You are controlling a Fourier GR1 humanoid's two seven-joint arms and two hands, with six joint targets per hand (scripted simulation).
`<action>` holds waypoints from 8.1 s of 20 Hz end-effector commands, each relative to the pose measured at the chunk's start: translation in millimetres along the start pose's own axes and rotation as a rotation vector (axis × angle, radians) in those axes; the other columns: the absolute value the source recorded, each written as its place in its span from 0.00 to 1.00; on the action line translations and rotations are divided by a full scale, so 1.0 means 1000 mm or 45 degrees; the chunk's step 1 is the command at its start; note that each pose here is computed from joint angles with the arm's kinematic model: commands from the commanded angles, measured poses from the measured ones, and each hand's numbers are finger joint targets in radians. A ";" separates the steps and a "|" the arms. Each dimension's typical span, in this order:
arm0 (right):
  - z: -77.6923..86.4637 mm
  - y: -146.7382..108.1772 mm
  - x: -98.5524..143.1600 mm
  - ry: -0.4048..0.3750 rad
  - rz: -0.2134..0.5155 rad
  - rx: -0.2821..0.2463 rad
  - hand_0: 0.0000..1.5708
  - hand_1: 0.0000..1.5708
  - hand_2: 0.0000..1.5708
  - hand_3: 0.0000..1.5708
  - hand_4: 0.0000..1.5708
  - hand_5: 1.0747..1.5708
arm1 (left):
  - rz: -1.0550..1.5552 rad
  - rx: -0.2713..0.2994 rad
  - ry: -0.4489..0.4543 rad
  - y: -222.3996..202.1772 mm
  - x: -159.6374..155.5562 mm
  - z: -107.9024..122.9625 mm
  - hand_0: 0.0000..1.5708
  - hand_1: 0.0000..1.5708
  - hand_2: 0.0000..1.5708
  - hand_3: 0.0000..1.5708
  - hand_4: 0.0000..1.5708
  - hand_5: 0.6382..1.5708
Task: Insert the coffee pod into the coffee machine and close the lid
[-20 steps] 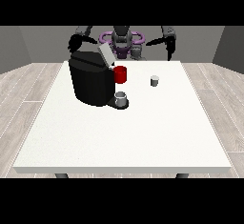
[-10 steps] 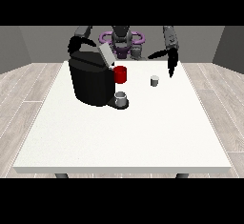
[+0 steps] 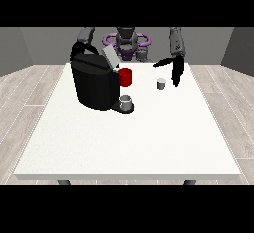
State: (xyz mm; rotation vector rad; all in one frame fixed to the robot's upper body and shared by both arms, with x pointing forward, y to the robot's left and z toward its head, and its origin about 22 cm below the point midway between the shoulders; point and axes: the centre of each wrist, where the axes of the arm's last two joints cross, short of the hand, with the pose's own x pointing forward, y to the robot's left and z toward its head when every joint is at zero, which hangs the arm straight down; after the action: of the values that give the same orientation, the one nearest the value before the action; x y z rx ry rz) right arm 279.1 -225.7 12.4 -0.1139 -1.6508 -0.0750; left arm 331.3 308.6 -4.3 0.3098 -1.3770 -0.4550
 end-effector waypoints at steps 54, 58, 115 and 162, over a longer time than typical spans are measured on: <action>-0.020 0.010 -0.030 0.138 -0.004 0.001 0.00 0.00 0.00 0.00 0.29 1.00 | -0.632 -0.072 -0.289 0.001 0.097 -0.074 0.80 0.80 0.85 0.82 0.35 1.00; -0.004 0.018 -0.029 0.069 -0.052 0.094 0.00 0.00 0.00 0.00 0.31 1.00 | -0.620 -0.003 -0.301 0.063 0.099 -0.071 0.80 0.80 0.85 0.82 0.35 1.00; -0.033 0.008 0.014 -0.050 -0.053 0.024 0.00 0.00 0.00 0.00 0.28 1.00 | -0.663 0.091 -0.398 0.058 0.226 -0.097 0.78 0.78 0.81 0.75 0.31 1.00; -0.015 -0.014 -0.027 0.044 -0.063 -0.089 0.00 0.00 0.00 0.00 0.25 1.00 | -0.737 -0.087 -0.436 0.049 0.202 -0.093 0.00 0.00 0.00 0.00 0.00 1.00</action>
State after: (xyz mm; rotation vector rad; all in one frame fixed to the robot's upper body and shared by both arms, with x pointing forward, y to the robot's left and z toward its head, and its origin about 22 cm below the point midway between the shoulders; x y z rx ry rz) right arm 301.1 -235.9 -2.2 -0.1192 -1.6436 -0.1486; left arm 458.1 250.1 194.0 0.6711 -1.5762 -1.0941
